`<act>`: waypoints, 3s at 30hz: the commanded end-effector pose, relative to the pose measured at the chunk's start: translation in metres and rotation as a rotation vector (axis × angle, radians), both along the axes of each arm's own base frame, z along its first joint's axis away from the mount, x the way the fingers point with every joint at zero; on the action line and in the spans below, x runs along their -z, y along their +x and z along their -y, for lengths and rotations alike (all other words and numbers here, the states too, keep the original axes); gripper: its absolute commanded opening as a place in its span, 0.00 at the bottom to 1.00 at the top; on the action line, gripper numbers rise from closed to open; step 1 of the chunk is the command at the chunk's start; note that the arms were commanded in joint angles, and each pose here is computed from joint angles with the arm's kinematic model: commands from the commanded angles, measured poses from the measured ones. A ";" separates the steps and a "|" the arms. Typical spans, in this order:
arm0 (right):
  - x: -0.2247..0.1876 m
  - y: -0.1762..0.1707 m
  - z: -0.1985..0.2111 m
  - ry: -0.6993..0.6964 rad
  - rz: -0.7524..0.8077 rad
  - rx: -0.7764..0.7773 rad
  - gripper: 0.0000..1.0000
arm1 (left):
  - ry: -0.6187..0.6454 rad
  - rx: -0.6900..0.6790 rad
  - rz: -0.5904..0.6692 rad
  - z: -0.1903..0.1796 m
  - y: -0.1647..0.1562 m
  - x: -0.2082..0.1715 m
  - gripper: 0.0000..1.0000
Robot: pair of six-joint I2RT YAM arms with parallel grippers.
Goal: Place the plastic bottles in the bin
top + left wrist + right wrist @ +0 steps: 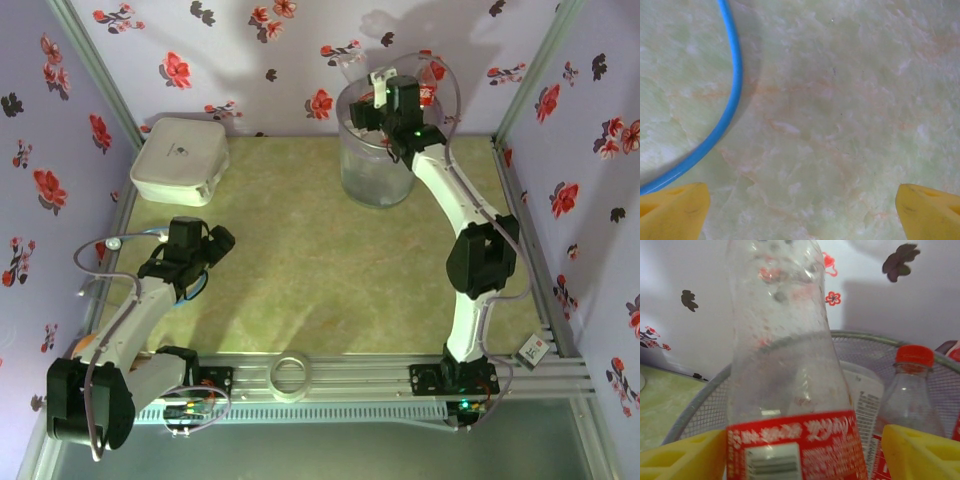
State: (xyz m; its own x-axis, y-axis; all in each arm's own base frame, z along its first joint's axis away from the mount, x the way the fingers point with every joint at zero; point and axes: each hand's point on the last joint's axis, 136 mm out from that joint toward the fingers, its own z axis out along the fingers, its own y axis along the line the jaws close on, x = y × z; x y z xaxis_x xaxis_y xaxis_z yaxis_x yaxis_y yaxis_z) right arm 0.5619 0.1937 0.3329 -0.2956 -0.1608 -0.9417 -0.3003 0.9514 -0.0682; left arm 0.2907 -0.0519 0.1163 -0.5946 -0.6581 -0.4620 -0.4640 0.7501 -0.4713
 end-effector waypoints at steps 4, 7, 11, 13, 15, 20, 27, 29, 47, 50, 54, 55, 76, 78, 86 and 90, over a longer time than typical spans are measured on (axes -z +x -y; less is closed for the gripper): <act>-0.051 -0.011 0.015 -0.022 0.079 0.033 0.70 | -0.010 0.008 -0.004 0.001 0.002 0.001 0.96; -0.048 -0.009 0.018 -0.054 0.076 0.046 0.68 | -0.007 0.010 -0.006 0.001 0.001 0.002 0.96; -0.042 -0.008 0.020 -0.087 0.062 0.049 0.69 | -0.003 0.013 -0.007 0.001 0.001 0.003 0.96; -0.036 -0.006 0.020 -0.101 0.048 0.051 0.68 | -0.004 0.014 -0.009 0.002 0.002 0.003 0.96; -0.028 -0.003 0.022 -0.117 0.029 0.055 0.64 | -0.005 0.014 -0.008 0.002 0.003 0.003 0.96; -0.002 -0.008 0.022 -0.155 -0.025 0.026 0.58 | 0.005 0.023 -0.014 0.001 0.000 0.004 0.97; 0.032 -0.024 0.034 -0.160 -0.096 -0.030 0.56 | 0.008 0.024 -0.014 0.001 0.002 0.003 0.97; 0.038 -0.028 0.040 -0.148 -0.113 -0.034 0.57 | 0.007 0.024 -0.012 0.002 0.004 0.002 0.97; -0.058 -0.047 0.039 -0.040 0.054 -0.065 0.82 | -0.038 0.118 0.030 0.028 0.025 -0.020 0.96; -0.068 -0.039 0.043 -0.038 0.079 -0.041 0.82 | -0.041 0.116 0.028 0.027 0.023 -0.018 0.96; -0.073 -0.017 0.050 0.038 0.066 -0.022 0.76 | -0.043 0.114 0.029 0.028 0.023 -0.017 0.97; -0.072 -0.011 0.051 0.075 0.048 -0.022 0.74 | -0.044 0.116 0.031 0.028 0.023 -0.018 0.96; 0.017 0.009 0.012 0.311 -0.199 -0.265 0.68 | -0.021 0.123 0.018 0.026 0.022 -0.013 0.97; 0.028 0.002 0.010 0.308 -0.217 -0.282 0.67 | -0.021 0.124 0.016 0.026 0.022 -0.011 0.97; 0.064 -0.012 0.009 0.278 -0.264 -0.267 0.60 | -0.025 0.122 0.014 0.027 0.024 -0.011 0.97; 0.063 -0.013 0.024 0.228 -0.228 -0.166 0.59 | -0.027 0.119 0.014 0.026 0.023 -0.011 0.97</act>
